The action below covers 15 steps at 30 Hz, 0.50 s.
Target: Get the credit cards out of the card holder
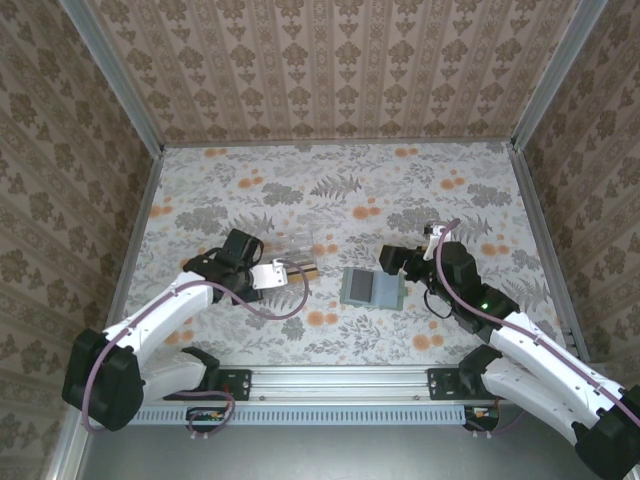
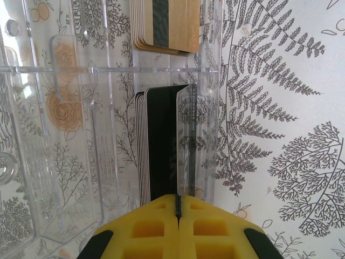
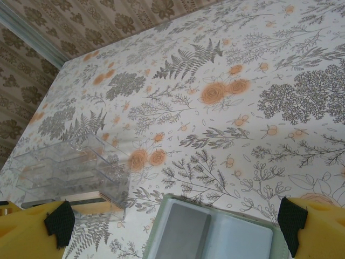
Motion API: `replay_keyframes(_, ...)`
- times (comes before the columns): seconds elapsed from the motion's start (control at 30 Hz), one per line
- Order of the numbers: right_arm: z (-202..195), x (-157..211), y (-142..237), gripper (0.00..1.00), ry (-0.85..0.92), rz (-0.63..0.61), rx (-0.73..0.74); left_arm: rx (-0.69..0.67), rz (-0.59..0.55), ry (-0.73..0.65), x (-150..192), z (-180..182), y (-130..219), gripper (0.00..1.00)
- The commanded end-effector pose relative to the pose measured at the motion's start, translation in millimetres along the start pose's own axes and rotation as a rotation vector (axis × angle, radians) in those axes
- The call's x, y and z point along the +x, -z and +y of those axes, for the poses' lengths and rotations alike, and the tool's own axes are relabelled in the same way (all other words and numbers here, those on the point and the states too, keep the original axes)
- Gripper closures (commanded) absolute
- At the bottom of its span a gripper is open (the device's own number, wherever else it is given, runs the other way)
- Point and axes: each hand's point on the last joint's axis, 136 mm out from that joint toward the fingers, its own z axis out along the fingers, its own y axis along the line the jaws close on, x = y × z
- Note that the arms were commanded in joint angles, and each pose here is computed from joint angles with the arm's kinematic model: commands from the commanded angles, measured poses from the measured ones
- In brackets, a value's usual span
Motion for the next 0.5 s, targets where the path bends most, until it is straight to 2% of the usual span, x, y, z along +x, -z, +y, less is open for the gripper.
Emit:
replay_keyframes(0.0, -3.4, 3.2, 2.6, 0.00, -0.018, 0.002, 0.006, -0.001, 0.016, 0.033, 4.6, 0.1, -4.1, 1.00)
replay_keyframes(0.07, -4.5, 3.9, 2.8, 0.00, -0.019, 0.004, 0.011, -0.005, 0.021, 0.033, 5.9, 0.0, -4.4, 0.99)
replay_keyframes(0.13, -5.0, 3.0, 3.8, 0.00, -0.020, -0.001, 0.011, -0.012, 0.030, 0.035, 8.0, 0.8, -4.5, 0.88)
replay_keyframes(0.17, -5.1, 2.5, 4.3, 0.00, -0.020, -0.005, 0.011, -0.013, 0.032, 0.034, 8.3, 1.0, -4.5, 0.86)
replay_keyframes(0.47, -5.7, 1.2, 6.3, 0.00, -0.024, -0.015, 0.009, -0.019, 0.038, 0.038, 8.0, 4.0, -5.5, 0.82)
